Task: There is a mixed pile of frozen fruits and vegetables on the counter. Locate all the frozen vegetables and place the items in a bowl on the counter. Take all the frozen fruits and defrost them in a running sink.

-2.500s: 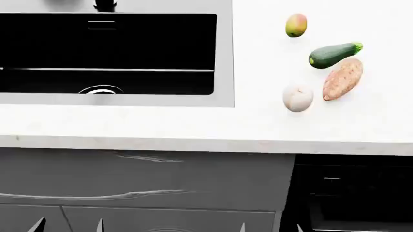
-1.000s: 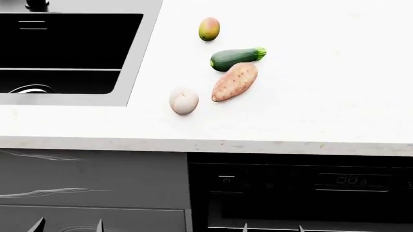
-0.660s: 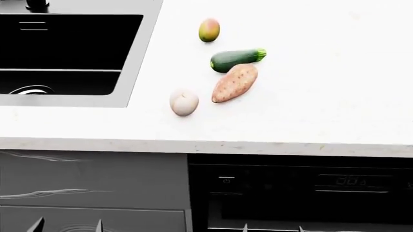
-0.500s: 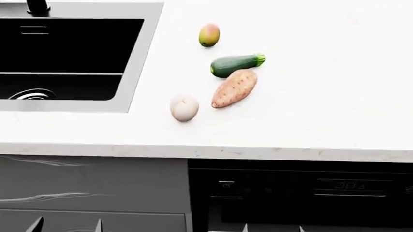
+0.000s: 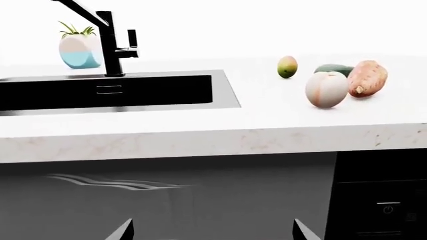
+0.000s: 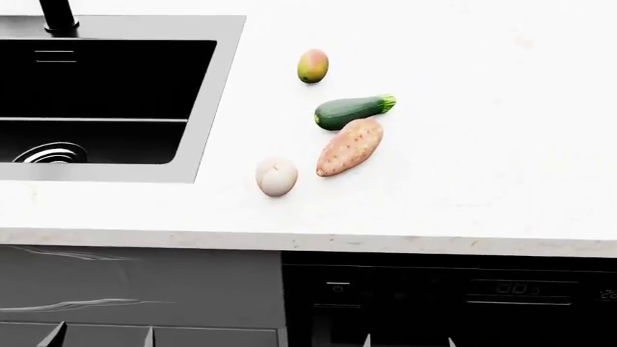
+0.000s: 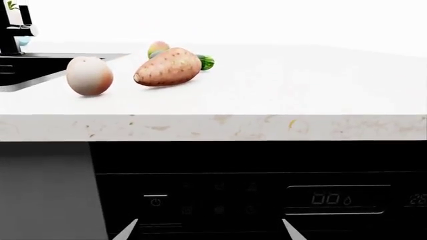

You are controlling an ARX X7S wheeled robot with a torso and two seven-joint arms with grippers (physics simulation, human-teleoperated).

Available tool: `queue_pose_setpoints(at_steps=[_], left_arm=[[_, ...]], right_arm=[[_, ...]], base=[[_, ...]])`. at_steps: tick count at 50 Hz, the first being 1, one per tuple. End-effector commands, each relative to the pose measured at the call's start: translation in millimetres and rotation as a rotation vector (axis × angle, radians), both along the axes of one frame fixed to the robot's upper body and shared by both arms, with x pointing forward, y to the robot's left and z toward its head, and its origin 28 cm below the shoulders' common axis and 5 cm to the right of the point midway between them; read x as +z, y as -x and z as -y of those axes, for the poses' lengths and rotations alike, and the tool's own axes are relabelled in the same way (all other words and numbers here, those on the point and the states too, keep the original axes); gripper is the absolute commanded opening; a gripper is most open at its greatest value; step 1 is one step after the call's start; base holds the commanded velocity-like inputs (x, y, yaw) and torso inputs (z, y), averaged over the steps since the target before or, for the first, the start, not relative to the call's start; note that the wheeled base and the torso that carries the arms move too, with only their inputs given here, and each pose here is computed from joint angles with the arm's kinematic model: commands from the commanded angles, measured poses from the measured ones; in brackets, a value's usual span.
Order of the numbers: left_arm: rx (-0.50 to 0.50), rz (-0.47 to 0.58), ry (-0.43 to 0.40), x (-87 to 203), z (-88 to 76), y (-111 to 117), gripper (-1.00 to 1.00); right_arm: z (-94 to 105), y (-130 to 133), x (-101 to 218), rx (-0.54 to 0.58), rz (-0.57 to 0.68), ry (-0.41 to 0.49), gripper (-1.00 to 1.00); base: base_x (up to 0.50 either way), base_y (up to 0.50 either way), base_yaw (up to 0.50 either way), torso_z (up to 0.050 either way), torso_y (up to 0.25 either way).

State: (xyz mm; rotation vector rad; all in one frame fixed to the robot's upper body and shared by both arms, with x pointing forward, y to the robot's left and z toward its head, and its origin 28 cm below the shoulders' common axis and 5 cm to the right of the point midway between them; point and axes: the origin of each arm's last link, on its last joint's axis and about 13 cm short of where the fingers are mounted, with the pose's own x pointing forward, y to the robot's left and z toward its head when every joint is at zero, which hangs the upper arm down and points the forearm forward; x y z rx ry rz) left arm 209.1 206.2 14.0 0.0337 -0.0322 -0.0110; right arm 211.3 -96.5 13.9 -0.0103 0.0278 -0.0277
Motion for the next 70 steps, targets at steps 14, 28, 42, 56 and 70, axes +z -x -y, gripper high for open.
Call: queue_pose_setpoints(at_steps=[14, 28, 42, 56, 70], left_arm=[[0.006, -0.024, -0.002, 0.0, -0.3, 0.3, 1.00], [0.011, -0.032, 0.012, -0.8, 0.4, -0.7, 1.00], [0.028, -0.054, 0.029, -1.5, -1.0, -1.8, 1.00], [0.026, -0.045, 0.022, -0.5, 0.0, -2.4, 1.00], [0.019, -0.056, 0.018, -2.2, -0.6, -1.0, 1.00]], right_arm=[[-0.2, 0.6, 0.0, 0.000, -0.002, 0.002, 1.00], [-0.1, -0.7, -1.0, -0.003, -0.011, 0.004, 1.00], [-1.1, -0.6, -1.6, 0.008, -0.013, 0.018, 1.00], [-0.8, -0.7, -1.9, 0.001, -0.020, 0.018, 1.00], [-0.9, -0.3, -2.2, -0.006, -0.023, 0.024, 1.00]], base=[[0.00, 0.00, 0.00, 0.011, 0.000], [0.00, -0.10, 0.00, 0.000, 0.000], [0.00, -0.19, 0.00, 0.000, 0.000], [0.00, 0.00, 0.00, 0.046, 0.000], [0.17, 0.00, 0.00, 0.000, 0.000]])
